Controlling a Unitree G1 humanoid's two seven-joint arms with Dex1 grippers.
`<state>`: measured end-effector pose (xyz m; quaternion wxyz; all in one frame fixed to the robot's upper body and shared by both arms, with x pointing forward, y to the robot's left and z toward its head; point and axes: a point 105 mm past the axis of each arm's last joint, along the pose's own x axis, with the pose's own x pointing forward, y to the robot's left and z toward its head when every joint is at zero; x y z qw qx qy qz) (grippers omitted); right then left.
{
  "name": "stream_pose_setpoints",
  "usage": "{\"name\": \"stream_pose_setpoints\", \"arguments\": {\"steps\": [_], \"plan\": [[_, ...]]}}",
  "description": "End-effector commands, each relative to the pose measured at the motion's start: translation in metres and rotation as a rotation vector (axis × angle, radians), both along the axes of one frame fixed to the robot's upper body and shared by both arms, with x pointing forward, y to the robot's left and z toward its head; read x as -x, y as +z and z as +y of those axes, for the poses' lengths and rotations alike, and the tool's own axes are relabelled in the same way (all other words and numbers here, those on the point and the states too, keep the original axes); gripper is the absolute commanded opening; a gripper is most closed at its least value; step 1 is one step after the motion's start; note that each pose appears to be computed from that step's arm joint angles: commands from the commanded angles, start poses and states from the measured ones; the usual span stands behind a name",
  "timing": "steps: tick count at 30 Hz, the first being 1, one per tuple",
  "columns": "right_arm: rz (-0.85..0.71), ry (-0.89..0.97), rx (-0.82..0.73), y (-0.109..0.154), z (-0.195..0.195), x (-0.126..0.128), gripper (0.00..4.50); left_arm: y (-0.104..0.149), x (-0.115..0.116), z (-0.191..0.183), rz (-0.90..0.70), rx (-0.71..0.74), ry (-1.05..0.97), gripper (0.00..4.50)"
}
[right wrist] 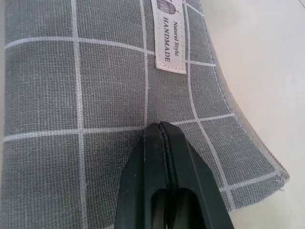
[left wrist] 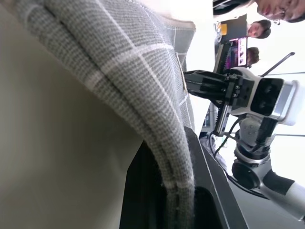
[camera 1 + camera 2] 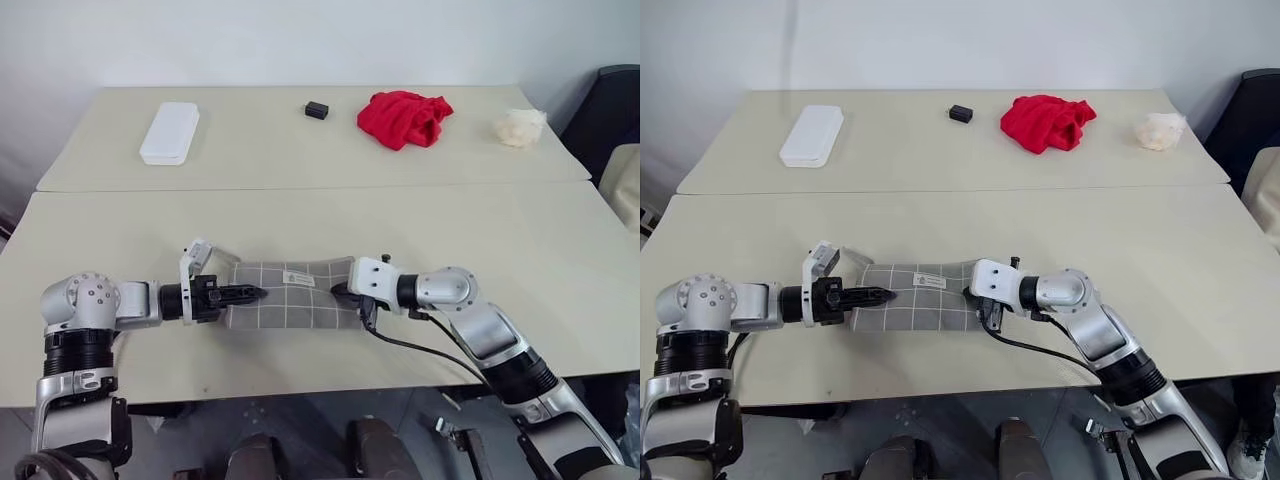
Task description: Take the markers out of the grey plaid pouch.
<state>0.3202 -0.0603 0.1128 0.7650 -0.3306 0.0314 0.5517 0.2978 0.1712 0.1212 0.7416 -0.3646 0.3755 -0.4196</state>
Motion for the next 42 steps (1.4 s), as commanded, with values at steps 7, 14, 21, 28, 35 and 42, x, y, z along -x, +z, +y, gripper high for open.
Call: {"name": "stream_pose_setpoints", "arguments": {"steps": [7, 14, 21, 28, 35, 42], "plan": [[0.024, 0.076, -0.306, 0.063, -0.037, 0.024, 0.0, 0.058, 0.0, 0.008, -0.821, -0.071, -0.1, 0.01], [0.172, -0.027, -0.39, 0.088, -0.085, 0.034, 1.9, 0.057, -0.004, -0.009, -1.23, -0.278, -0.275, 0.0], [0.464, -0.033, -0.474, 0.108, -0.086, 0.051, 4.27, 0.064, -0.017, -0.033, -1.553, -0.355, -0.251, 0.0], [0.717, -0.071, -0.799, 0.157, -0.037, 0.016, 4.46, 0.062, -0.03, -0.047, -1.931, -0.567, -0.313, 0.0], [0.942, -0.15, -0.777, 0.146, -0.015, 0.003, 4.46, 0.081, -0.039, -0.05, -2.19, -0.706, -0.237, 0.0], [1.097, -0.129, -0.773, 0.143, 0.014, 0.003, 4.46, 0.066, -0.036, -0.056, -2.252, -0.737, -0.338, 0.0]]}}
